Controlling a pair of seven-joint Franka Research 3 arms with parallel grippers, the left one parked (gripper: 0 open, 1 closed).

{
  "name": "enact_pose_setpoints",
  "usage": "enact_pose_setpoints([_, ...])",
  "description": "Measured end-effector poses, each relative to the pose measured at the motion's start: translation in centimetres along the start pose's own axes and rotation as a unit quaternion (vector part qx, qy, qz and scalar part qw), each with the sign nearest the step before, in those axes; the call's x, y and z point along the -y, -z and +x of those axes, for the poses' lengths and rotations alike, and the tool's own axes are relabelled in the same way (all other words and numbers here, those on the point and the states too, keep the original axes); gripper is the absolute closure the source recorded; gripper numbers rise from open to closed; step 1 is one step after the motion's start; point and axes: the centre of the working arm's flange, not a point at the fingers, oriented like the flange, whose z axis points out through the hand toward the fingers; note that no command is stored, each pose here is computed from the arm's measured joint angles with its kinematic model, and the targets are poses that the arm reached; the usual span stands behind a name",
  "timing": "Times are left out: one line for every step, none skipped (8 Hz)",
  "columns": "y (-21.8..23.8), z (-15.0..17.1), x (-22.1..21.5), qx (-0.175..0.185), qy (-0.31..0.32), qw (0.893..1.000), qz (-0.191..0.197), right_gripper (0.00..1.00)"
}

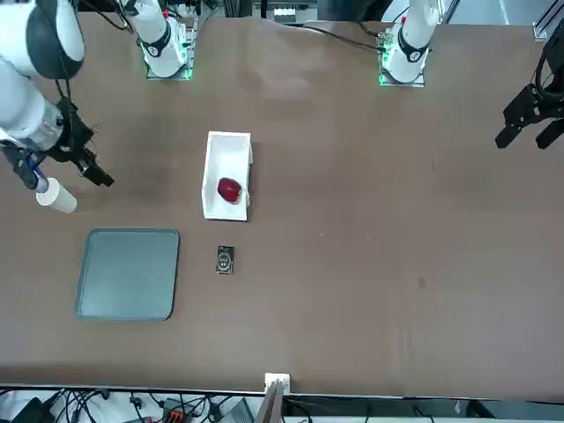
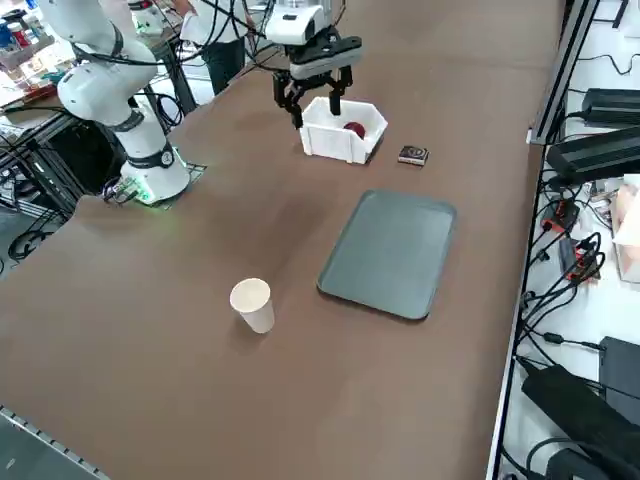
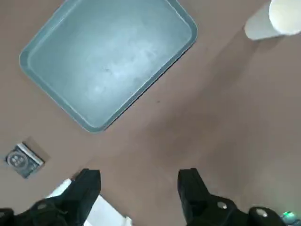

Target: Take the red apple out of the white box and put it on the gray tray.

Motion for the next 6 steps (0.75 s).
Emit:
enact_pose_setpoints([-1.0,0.0,0.6,0.004,-0.024,1.000,0.003,0.00])
enact_pose_setpoints([-1.8,-0.2,1.3,0.008,-0.055,0.998,0.007,0.00])
enact_pose_setpoints([-2.4,-1.2,2.5,0.008,-0.087,0.996,0.012,0.00])
enact_pose_setpoints([-3.1,-3.1,4.3,0.007,-0.119,0.993,0.016,0.00])
enact_pose_setpoints([-4.0,-5.4,6.0,0.006,-0.150,0.989,0.018,0.00])
enact_pose_setpoints([-5.2,-7.8,7.5,0.006,-0.180,0.983,0.020,0.00])
